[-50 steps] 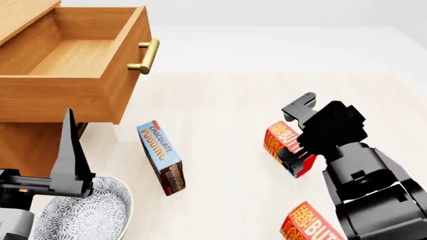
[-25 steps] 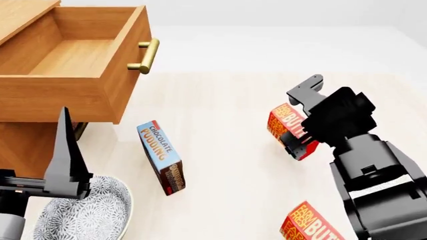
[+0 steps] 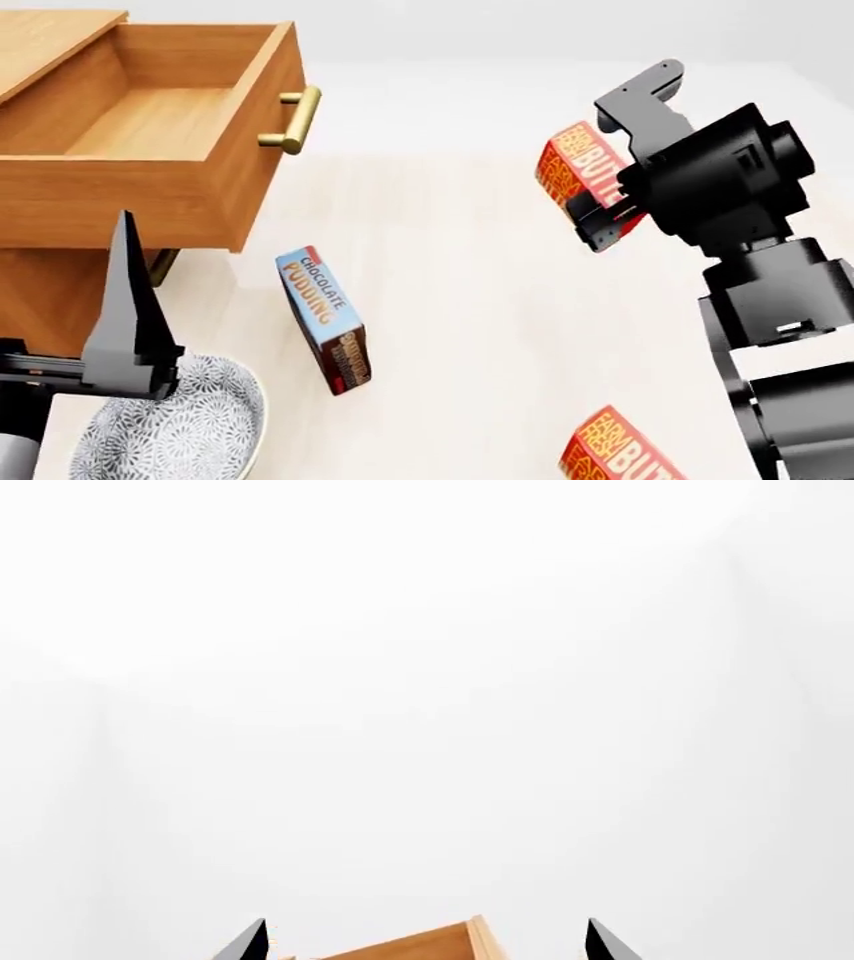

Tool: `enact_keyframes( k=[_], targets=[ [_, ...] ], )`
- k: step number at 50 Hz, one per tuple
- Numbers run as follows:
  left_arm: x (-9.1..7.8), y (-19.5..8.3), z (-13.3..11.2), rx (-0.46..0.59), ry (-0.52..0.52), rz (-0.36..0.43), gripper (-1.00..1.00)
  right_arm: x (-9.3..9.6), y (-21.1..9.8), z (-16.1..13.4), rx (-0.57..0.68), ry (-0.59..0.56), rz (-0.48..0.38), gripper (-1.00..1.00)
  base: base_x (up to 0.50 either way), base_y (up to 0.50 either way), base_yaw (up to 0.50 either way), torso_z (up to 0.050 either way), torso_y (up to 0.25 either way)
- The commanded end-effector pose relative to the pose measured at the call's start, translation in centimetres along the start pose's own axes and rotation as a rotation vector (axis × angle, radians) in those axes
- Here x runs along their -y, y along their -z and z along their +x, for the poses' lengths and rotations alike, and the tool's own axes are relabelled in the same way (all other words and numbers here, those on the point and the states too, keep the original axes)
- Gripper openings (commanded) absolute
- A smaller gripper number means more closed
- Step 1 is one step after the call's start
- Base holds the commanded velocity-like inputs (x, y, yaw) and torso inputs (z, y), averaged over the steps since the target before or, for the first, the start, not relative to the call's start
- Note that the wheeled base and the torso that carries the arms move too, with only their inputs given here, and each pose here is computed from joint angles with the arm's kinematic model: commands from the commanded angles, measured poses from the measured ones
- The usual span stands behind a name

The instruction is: Put the butter at the front in the top drawer of the cabinet and close it.

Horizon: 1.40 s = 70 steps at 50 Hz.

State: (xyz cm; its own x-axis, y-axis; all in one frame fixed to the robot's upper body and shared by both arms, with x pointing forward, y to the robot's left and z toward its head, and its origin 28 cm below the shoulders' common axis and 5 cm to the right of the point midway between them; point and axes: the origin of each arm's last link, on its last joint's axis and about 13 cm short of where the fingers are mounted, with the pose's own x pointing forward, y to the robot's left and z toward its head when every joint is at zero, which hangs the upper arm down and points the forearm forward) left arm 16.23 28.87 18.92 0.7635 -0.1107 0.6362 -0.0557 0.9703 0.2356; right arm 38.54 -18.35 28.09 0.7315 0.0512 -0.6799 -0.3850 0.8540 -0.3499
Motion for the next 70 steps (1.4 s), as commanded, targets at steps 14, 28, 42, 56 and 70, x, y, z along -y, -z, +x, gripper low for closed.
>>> enact_keyframes(
  k=[14,28,42,56,70],
  targets=[
    [-0.2,-0.6,0.4,0.028,-0.005,-0.016,1.00,1.1,-3.3,-5.7,0.166,0.098,-0.057,-1.00,0.00,0.00,0.00,-0.002,0.180],
    [-0.2,-1.1,0.4,0.045,0.001,-0.014,1.00,1.2,-3.5,-7.4,0.206,0.130,-0.067,-1.00,0.00,0.00,0.00,-0.005,0.234],
    [0.4,-1.8,0.1,0.059,0.065,0.063,1.00,-0.2,-2.8,-10.4,0.333,0.240,-0.157,-1.00,0.00,0.00,0.00,0.000,0.001],
    [-0.1,-2.2,3.9,0.099,0.233,0.261,1.00,-1.0,-1.5,-12.9,0.421,0.360,-0.251,-1.00,0.00,0.00,0.00,0.000,0.001],
    [-0.7,-6.2,11.5,0.103,0.487,0.550,1.00,-1.7,-1.3,-13.5,0.530,0.573,-0.451,-1.00,0.00,0.00,0.00,0.000,0.001]
  ],
)
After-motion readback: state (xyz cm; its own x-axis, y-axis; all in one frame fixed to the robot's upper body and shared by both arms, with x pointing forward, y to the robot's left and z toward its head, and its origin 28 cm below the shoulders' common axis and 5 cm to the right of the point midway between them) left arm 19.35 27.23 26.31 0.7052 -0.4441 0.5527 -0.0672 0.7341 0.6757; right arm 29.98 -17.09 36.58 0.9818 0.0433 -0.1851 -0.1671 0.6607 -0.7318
